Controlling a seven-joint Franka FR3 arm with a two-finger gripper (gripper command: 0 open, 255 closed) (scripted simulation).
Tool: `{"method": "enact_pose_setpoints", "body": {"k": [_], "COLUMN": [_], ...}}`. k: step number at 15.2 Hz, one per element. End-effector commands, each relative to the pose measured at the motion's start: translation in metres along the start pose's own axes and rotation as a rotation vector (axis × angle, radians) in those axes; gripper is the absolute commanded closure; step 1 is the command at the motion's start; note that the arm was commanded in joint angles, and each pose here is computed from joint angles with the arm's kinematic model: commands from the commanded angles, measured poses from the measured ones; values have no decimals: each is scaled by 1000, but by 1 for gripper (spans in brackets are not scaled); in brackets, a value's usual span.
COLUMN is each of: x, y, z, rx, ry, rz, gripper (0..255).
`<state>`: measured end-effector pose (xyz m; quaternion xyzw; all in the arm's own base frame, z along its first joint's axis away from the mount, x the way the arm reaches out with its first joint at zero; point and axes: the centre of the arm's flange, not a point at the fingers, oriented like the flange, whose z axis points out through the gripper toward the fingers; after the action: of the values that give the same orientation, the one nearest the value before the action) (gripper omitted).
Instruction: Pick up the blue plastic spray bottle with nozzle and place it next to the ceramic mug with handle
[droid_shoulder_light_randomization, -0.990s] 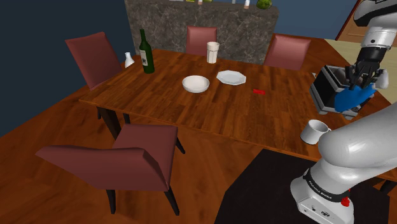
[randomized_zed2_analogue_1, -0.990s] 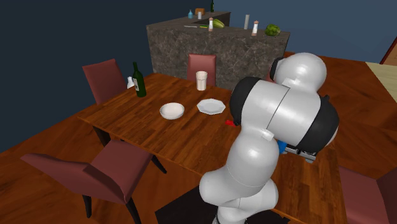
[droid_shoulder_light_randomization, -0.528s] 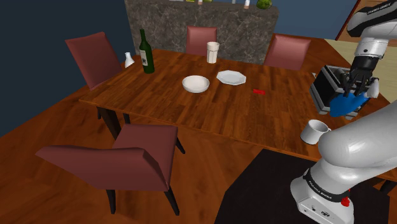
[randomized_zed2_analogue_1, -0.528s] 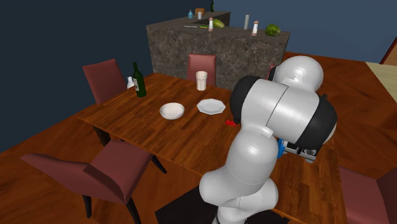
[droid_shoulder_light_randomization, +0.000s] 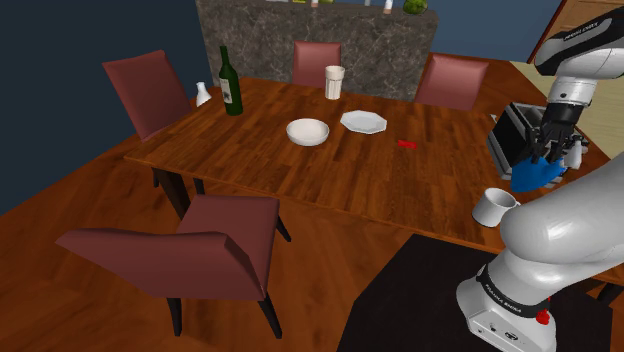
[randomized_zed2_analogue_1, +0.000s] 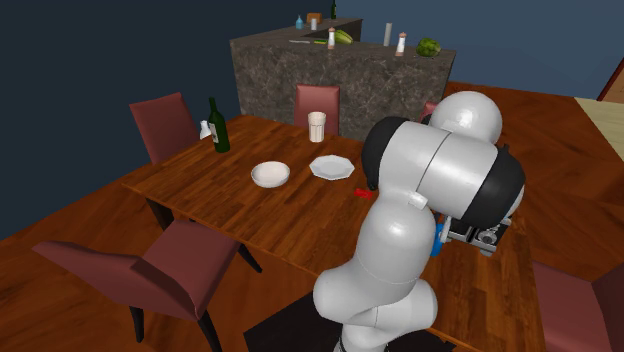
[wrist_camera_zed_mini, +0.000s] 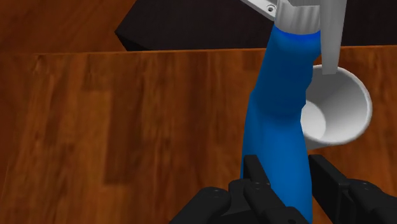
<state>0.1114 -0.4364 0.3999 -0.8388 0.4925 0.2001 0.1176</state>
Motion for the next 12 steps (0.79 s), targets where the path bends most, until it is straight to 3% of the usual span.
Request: {"method": "enact_pose_setpoints", "body": {"k": [1,12], "x": [4,30], "y": [0,0], "z": [9,61], "rx": [0,0], "ry": [1,1], "rz": [0,0], "gripper": [255,255]}}
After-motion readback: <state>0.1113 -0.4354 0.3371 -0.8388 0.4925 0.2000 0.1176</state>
